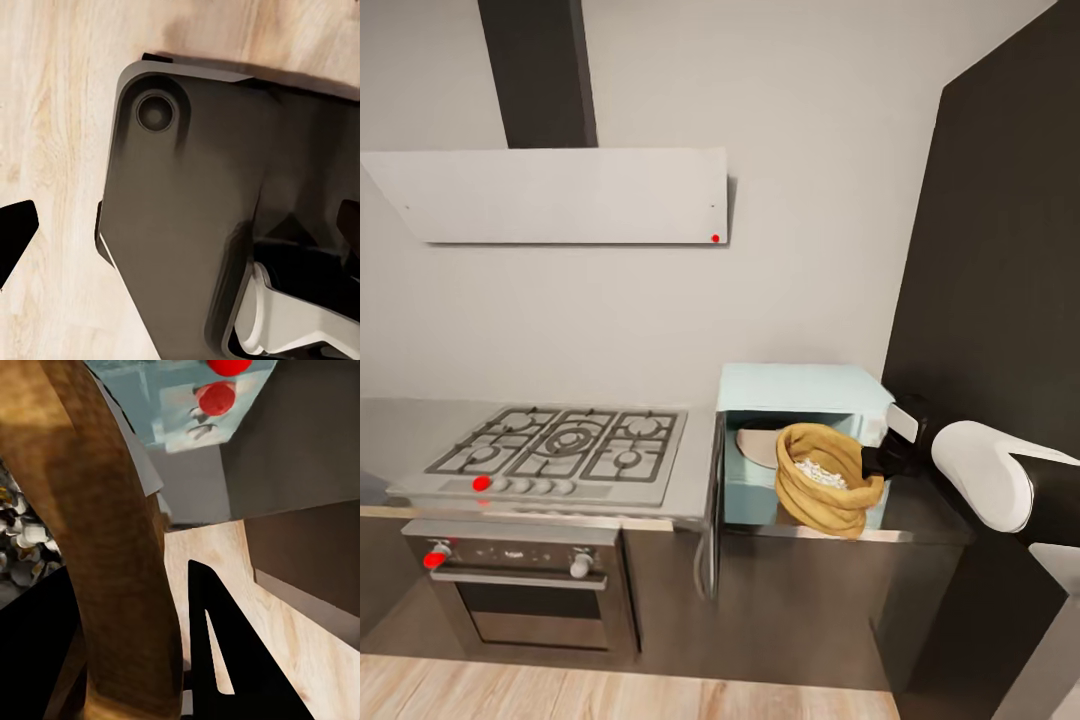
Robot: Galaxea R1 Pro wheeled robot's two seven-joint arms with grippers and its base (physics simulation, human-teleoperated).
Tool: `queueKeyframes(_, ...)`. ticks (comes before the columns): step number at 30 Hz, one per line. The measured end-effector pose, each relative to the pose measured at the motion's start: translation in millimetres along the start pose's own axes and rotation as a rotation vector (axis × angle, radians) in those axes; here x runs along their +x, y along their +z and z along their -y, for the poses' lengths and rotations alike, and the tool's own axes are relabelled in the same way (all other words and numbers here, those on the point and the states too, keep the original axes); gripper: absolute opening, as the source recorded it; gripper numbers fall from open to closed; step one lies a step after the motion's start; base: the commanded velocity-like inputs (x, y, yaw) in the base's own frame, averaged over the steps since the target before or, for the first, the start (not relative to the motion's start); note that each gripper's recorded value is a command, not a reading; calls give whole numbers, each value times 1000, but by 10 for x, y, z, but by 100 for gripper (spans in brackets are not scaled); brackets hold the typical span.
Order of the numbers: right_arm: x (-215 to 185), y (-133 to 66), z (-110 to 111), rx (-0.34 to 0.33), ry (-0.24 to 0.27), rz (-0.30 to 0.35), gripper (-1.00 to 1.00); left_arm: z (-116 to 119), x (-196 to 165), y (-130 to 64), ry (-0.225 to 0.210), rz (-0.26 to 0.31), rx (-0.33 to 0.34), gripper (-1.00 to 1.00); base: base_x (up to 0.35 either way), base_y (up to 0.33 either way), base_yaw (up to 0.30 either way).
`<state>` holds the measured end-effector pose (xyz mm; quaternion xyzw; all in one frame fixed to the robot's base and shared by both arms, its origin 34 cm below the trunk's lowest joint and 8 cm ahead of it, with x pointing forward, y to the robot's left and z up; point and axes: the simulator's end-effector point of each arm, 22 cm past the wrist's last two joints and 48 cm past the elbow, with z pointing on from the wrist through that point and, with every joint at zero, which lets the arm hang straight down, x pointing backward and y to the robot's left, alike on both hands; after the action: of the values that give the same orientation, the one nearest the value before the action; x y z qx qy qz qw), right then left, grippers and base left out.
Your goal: In the kitchen, take the popcorn bag from the countertop, put it into the microwave, and heat it until the popcorn is cooked so the cooked popcorn ends up inside the bag.
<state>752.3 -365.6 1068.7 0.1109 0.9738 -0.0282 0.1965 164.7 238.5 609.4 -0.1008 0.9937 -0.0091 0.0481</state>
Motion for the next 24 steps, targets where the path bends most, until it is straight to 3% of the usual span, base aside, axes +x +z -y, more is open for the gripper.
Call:
queueKeyframes(11,0,2,-3,-1,1,0,-100,0,-1,0,0,0,0,100,68,54,0)
queueKeyframes(15,-11,60,181,20,36,19,-100,-2,-6,1,0,2,0,100,0,0,0)
queueKeyframes(21,-12,39,418,40,36,8,-100,-11,10,2,-1,-7,-2,100,-105,29,0)
queueKeyframes(24,-14,42,362,15,42,7,-100,-12,11,2,-1,-7,-2,100,-280,96,0)
